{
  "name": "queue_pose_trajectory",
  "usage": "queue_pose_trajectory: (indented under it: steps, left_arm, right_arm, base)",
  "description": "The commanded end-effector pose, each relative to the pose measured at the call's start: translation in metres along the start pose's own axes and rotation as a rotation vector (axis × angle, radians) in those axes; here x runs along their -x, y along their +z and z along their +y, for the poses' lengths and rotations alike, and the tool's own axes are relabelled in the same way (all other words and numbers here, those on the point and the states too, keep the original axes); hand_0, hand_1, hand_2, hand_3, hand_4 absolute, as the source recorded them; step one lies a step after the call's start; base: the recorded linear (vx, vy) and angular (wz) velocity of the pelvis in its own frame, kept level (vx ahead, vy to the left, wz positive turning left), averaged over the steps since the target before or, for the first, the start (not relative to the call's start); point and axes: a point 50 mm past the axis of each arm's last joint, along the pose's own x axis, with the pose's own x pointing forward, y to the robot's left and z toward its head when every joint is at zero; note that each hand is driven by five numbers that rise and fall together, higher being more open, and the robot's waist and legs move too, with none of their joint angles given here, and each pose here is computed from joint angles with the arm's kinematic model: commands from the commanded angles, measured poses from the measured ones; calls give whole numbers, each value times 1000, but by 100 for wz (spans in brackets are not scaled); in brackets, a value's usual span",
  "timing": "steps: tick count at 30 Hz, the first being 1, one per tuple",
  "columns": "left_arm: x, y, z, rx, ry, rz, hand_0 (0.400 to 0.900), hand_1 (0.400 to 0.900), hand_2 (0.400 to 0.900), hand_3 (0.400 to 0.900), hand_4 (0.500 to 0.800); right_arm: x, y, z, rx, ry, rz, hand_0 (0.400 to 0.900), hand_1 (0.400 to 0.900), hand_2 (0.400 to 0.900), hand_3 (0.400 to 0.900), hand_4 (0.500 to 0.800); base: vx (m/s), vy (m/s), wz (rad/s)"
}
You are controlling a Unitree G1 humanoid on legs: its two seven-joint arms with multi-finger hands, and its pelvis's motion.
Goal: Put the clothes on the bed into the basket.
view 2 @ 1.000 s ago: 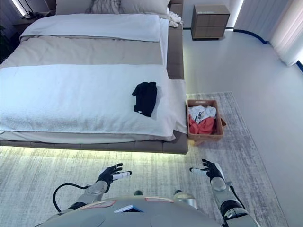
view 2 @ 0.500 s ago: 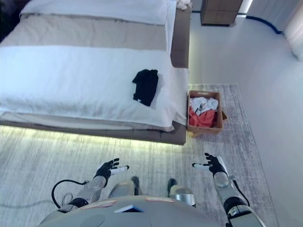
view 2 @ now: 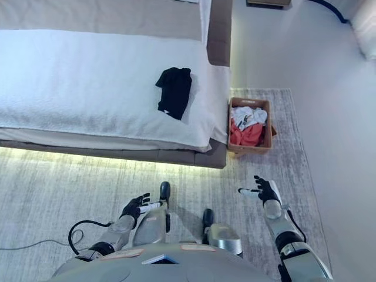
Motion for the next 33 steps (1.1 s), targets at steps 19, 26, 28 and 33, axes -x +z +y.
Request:
queue_pose_trajectory:
  steps: [19,26,28,33]
  left_arm:
    - [-7,71,46,-77,137,-230,900,900,900,900,800]
    - [-8,75,45,-111,129,-237,900,900,900,900,800]
    - [-8,76,46,-109,138,-242,900,900,900,900,800]
    - [-6,64,36,-96,109,-224,900,900,900,900,800]
  right_arm:
    - [-5,105,-8,119,-79,-397,900,900,900,900,800]
    - [-4,117,-30,187,-173,-435,900,900,900,900,800]
    - [-3,125,-37,184,-193,-462,900,900,900,900,800]
    - [1,134,-44,228,-190,-508,900,900,900,900,800]
  base:
    - [305,194,6]
    - [294,-191,50]
    - [323,-319,41]
    - [373,-387,41]
